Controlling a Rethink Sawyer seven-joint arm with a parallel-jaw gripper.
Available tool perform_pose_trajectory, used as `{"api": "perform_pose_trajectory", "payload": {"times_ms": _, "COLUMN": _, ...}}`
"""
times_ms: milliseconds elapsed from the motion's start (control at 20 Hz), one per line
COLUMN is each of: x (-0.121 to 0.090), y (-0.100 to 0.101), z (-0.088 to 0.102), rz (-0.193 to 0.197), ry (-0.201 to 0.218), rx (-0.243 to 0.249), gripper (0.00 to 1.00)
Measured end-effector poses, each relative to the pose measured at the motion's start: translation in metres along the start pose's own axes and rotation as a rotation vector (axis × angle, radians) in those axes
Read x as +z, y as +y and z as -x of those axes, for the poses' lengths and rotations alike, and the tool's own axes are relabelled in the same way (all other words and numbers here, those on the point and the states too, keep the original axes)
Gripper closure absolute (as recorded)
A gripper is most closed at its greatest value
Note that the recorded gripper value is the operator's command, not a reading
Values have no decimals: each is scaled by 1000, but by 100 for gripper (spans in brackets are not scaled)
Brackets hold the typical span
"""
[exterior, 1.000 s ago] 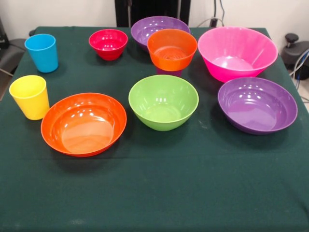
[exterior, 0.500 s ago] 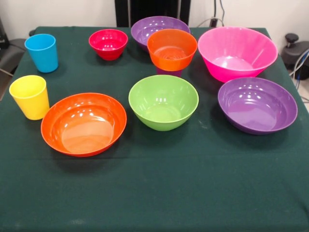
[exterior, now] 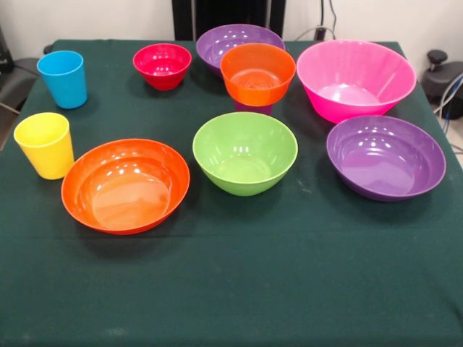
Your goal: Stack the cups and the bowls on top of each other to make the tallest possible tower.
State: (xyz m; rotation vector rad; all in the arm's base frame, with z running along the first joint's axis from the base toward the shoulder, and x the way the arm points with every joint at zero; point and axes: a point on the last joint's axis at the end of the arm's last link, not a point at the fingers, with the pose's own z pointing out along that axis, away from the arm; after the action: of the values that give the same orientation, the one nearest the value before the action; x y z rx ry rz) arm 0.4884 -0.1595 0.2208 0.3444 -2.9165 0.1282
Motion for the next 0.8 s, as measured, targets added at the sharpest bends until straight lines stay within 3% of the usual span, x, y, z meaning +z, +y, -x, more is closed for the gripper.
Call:
{"api": "perform_pose_trajectory", "payload": {"times_ms": 350, "x": 5, "y": 6, "z": 9, "rz": -20, "ry": -3, "rx": -42, "gripper": 0}}
{"api": "perform_pose_trajectory", "payload": {"times_ms": 800, "x": 22, "y": 29, "z": 46, "rz": -54, "ry": -22, "rx": -170, "gripper": 0}}
